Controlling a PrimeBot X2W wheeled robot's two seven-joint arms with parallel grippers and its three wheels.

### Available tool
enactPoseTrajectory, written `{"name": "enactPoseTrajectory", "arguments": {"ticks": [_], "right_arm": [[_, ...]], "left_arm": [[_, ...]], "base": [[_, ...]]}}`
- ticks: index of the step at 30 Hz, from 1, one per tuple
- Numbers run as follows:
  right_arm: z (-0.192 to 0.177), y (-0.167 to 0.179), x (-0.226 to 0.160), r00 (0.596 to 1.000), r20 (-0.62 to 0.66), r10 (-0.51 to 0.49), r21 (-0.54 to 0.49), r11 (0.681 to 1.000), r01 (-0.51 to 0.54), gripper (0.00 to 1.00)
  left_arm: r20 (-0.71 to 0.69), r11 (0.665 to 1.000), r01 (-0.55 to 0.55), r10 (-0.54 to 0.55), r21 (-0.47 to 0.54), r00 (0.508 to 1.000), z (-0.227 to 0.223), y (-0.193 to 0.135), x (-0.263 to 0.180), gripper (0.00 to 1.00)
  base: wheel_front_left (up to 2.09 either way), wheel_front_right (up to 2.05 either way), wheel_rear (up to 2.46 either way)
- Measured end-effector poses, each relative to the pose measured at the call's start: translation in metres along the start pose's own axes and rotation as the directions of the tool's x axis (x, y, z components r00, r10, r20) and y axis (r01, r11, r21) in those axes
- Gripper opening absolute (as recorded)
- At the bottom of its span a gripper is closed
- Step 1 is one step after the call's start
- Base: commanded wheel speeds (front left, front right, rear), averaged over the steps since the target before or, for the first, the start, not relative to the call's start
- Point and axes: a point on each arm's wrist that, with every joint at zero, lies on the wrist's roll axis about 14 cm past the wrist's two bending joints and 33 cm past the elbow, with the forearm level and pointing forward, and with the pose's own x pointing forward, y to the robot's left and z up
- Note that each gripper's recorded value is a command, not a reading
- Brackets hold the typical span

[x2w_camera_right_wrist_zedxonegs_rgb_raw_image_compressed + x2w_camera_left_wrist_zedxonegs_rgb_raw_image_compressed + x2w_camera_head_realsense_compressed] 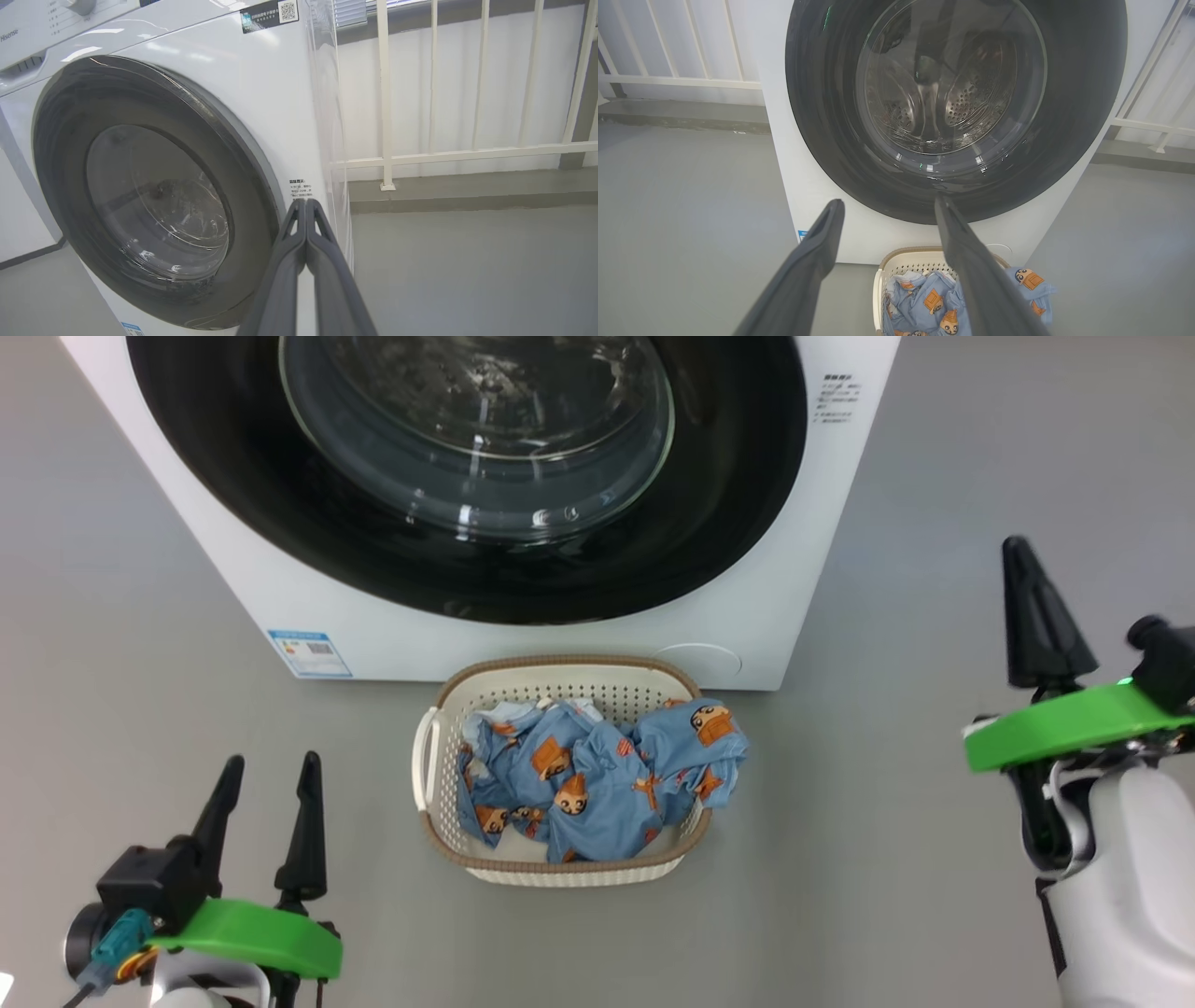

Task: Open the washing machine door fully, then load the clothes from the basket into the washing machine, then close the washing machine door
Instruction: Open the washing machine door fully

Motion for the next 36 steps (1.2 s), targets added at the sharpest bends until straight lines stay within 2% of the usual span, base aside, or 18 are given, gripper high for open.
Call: {"name": "enactPoseTrajectory", "arguments": {"ticks": [11,16,22,30,36], "right_arm": [[-0.009,-0.015,0.041,0.999,-0.025,-0.026,0.175,0.984,0.030,0.00],[-0.020,-0.017,0.057,0.997,-0.073,-0.027,0.314,0.948,0.048,0.00],[-0.029,-0.016,0.081,0.992,-0.126,0.015,0.404,0.914,0.038,0.00],[-0.044,-0.009,0.118,0.980,-0.186,0.071,0.573,0.818,0.049,0.00],[-0.056,0.013,0.142,0.961,-0.222,0.162,0.656,0.754,0.024,0.00]], "left_arm": [[-0.003,1.000,-0.008,0.008,0.007,1.000,-0.001,0.010,0.008,1.00],[-0.009,1.000,-0.024,0.024,0.000,1.000,-0.004,0.015,0.008,1.00],[0.011,0.999,-0.033,0.033,-0.009,0.999,0.001,0.020,0.018,1.00],[-0.004,0.999,-0.051,0.051,-0.015,0.999,-0.008,0.028,0.027,1.00],[-0.012,0.997,-0.070,0.069,-0.020,0.998,-0.014,0.034,0.034,1.00]], "base": [[0.00,0.00,0.00],[0.00,0.00,0.00],[0.00,0.00,0.00],[0.00,0.00,0.00],[0.00,0.00,0.00]]}}
